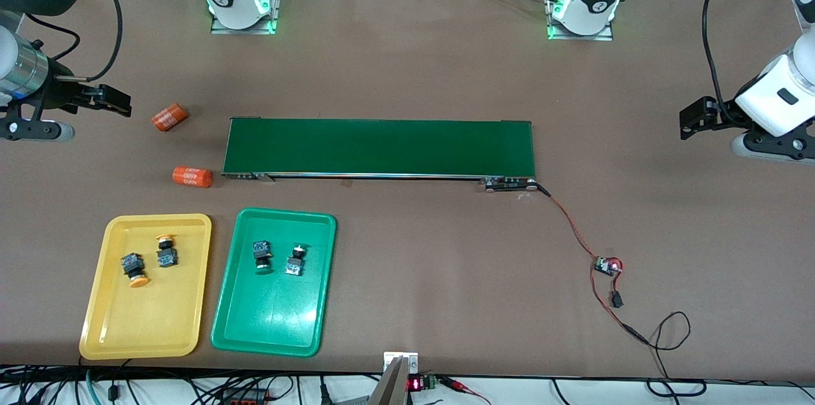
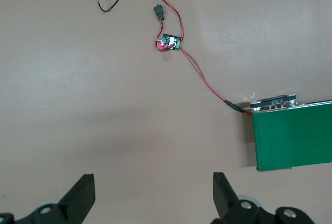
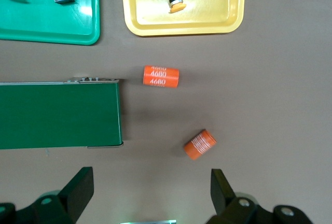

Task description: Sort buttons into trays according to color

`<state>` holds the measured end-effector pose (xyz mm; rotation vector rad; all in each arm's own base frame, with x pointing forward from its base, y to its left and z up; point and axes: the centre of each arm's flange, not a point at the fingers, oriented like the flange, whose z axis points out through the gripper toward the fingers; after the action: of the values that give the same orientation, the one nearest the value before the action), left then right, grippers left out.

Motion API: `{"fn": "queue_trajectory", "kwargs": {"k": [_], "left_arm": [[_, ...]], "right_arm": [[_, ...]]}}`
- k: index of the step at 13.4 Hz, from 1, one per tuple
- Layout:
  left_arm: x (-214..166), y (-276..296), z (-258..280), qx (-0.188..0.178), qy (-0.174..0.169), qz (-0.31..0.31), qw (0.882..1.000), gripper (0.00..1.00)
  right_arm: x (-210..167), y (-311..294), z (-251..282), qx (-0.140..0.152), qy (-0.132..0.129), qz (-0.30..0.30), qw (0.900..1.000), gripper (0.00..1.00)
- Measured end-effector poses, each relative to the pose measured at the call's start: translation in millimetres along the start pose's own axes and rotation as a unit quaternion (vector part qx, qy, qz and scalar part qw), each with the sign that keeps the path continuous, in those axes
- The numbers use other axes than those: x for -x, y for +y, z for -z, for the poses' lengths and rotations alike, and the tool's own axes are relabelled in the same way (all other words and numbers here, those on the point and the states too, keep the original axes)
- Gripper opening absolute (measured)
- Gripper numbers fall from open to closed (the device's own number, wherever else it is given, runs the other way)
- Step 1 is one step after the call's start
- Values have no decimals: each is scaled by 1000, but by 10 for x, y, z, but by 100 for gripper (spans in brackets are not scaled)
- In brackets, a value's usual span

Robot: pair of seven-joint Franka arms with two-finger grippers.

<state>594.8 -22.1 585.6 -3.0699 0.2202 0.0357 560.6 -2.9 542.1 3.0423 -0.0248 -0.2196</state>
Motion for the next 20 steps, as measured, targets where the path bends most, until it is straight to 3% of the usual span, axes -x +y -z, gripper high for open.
{"fn": "queue_trajectory", "kwargs": {"k": [20], "left_arm": [[-2, 21, 1, 0, 0, -2, 1000, 100]], "right_arm": [[3, -89, 10, 1, 1, 6, 1000, 100]]}}
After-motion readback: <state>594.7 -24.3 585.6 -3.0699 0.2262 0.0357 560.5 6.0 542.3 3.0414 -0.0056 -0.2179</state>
